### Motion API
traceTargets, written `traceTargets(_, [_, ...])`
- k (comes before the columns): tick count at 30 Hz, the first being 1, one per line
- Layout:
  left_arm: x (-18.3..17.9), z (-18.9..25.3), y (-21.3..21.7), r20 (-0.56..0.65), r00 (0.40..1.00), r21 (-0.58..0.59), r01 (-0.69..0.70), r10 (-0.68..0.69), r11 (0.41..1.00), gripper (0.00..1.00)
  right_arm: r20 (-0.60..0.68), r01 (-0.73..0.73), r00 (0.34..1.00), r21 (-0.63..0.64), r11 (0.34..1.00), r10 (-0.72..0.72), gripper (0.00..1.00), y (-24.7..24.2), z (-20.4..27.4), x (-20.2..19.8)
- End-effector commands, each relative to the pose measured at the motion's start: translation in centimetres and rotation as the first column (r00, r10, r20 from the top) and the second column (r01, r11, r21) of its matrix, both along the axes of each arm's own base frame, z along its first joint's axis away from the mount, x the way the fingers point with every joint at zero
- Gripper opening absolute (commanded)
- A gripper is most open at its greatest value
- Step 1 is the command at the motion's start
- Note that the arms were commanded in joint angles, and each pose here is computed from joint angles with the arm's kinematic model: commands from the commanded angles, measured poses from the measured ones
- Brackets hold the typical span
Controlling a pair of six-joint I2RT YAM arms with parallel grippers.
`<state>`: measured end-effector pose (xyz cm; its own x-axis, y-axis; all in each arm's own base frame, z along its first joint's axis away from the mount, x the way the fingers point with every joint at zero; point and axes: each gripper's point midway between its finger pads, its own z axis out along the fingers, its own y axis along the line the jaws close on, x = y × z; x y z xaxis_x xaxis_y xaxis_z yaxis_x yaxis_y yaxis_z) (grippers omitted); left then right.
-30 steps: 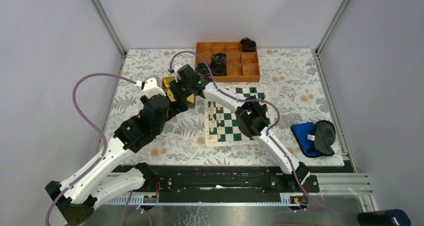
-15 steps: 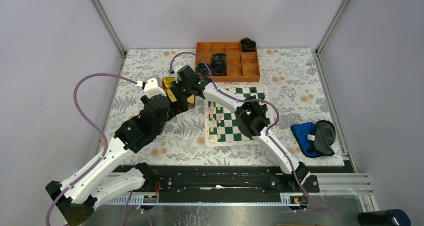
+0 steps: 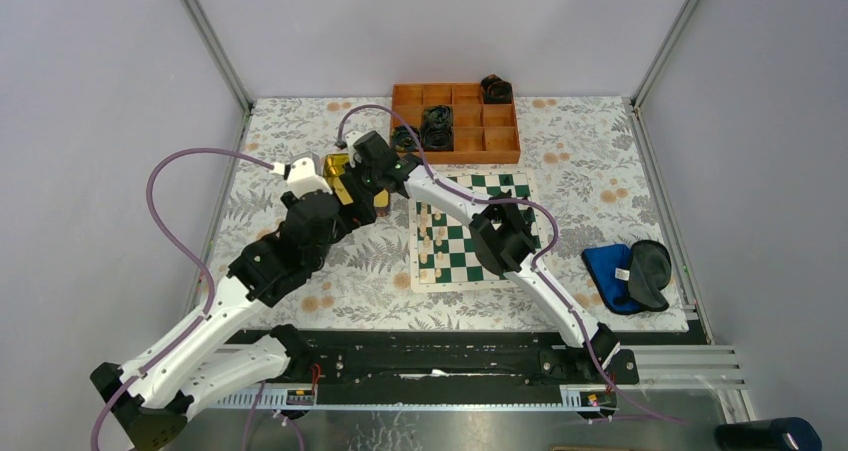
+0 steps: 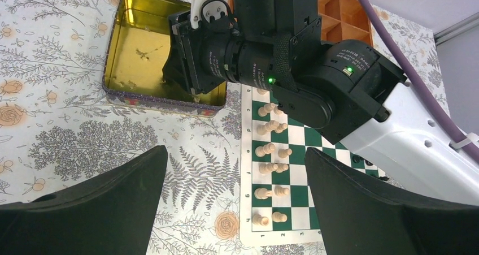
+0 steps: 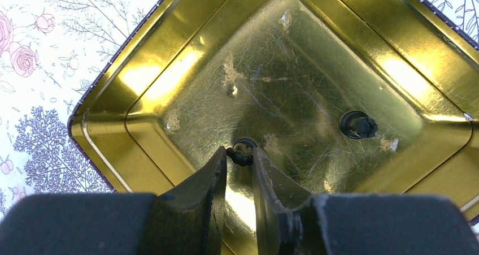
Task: Set up the chess pieces on the board
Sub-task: Pick up the chess piece from the storage box.
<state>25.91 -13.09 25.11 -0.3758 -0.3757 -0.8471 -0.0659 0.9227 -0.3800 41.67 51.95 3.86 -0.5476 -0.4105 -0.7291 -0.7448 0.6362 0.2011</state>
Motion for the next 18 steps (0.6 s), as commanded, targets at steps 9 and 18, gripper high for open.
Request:
traceTargets(9, [0.2, 1.2, -0.1, 0.055, 0.998, -0.055, -0.001, 0.004, 0.998, 0.99, 0.099, -0.024, 0.995, 0.026, 0.999, 0.022, 0.17, 1.1, 4.2, -0.2])
traceTargets(18, [-0.1, 1.5, 0.2, 0.060, 0.998, -0.067, -0.007, 0.011, 0.998, 0.99, 0.124, -0.016, 0.992, 0.028, 0.999, 0.013, 0.11, 0.7, 5.5, -0.2])
